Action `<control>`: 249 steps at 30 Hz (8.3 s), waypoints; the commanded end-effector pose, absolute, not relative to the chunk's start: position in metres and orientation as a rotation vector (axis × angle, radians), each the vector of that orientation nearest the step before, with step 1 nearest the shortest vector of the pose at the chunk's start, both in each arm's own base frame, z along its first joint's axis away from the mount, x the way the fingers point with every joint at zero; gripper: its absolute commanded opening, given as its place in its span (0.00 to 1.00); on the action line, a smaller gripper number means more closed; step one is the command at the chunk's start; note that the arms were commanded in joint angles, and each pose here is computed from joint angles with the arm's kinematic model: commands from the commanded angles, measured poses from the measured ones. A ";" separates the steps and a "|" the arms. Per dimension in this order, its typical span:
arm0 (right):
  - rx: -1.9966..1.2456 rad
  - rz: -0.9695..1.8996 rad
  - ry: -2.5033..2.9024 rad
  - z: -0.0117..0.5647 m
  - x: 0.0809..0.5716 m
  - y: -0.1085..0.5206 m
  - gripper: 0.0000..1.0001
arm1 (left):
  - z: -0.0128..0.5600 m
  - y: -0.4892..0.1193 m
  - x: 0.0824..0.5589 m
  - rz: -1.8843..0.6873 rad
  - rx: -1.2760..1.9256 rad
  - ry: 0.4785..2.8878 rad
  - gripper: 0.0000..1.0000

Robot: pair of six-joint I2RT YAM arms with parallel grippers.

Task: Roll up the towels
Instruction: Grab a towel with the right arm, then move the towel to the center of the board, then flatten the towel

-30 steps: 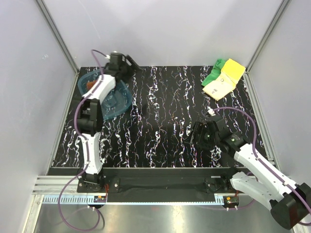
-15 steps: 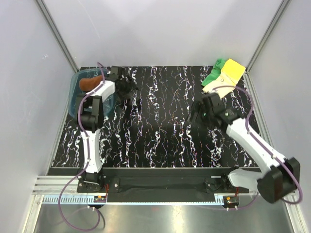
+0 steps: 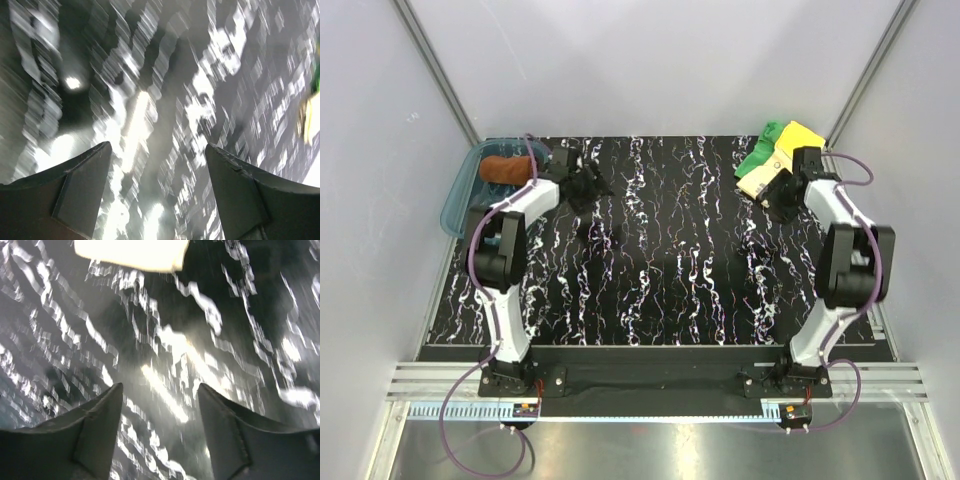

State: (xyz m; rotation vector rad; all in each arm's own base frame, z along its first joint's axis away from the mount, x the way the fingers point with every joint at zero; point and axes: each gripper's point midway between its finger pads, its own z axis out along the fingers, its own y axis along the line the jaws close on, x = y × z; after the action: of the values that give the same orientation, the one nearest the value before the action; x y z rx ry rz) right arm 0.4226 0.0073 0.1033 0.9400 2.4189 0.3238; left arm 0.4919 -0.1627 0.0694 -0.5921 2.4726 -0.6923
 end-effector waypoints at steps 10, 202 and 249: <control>0.984 0.320 2.332 0.075 0.525 -0.039 0.50 | 0.075 -0.230 0.400 -0.903 -0.300 2.399 0.81; -0.372 0.982 2.586 0.155 0.225 0.316 0.00 | 0.056 -0.208 0.472 -0.721 -0.102 2.486 0.64; 0.377 0.485 2.720 0.045 0.430 0.144 0.67 | 0.018 -0.229 0.180 -0.785 -0.140 2.723 0.70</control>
State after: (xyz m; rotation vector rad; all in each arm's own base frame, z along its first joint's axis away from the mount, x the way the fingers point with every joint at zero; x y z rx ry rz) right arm 0.4243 0.1122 0.0367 0.4484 2.7379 0.3241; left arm 0.1965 -0.2224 0.0291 -0.1314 2.6846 -0.7378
